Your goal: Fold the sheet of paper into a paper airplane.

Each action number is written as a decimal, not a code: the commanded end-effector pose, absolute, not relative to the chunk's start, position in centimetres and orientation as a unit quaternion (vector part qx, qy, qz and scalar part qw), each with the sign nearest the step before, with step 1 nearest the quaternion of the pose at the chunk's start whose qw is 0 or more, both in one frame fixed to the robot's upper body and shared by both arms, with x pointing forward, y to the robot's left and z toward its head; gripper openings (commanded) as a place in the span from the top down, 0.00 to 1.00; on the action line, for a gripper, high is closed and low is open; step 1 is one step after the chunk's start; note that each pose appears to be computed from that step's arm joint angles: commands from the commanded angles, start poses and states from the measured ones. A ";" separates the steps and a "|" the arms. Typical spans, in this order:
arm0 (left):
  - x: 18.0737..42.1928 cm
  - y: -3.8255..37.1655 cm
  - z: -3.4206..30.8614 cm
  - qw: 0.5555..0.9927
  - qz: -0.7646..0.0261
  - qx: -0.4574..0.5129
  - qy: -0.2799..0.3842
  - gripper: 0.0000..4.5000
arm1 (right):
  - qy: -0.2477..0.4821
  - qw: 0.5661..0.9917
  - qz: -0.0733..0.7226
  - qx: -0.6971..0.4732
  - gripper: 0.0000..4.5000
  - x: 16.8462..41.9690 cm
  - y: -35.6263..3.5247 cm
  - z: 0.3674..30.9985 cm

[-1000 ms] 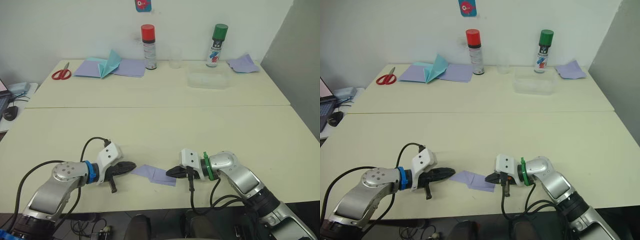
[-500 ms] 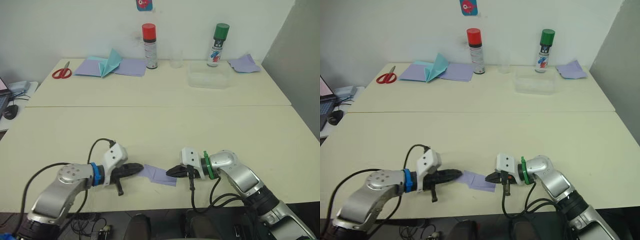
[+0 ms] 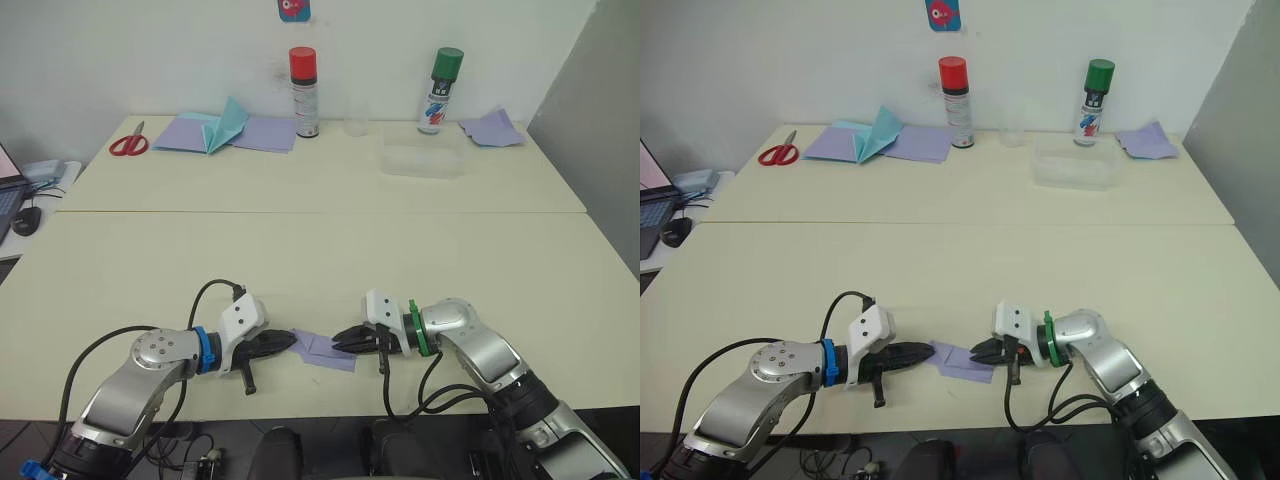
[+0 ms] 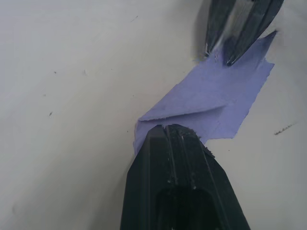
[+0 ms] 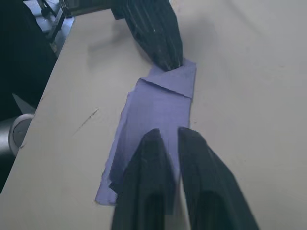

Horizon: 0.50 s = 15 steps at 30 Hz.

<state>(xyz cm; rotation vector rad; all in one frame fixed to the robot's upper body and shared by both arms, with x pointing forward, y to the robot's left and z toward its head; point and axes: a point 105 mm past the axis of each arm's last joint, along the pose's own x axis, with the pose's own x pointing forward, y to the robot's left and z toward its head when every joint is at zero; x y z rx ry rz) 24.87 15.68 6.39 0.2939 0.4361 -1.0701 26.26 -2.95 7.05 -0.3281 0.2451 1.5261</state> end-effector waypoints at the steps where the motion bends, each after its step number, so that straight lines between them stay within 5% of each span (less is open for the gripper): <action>1: 24.5 16.4 5.8 0.827 -0.496 0.129 0.231 1.00 | 0.048 0.696 0.704 -0.132 0.54 25.9 -3.2 10.4; 6: 24.3 16.1 5.6 0.827 -0.498 0.115 0.233 1.00 | -0.027 0.680 0.714 -0.167 0.14 25.1 -4.3 12.8; 15: 24.0 16.9 10.2 0.826 -0.512 0.130 0.198 1.00 | -0.068 0.639 0.727 -0.242 0.14 22.8 -6.3 12.4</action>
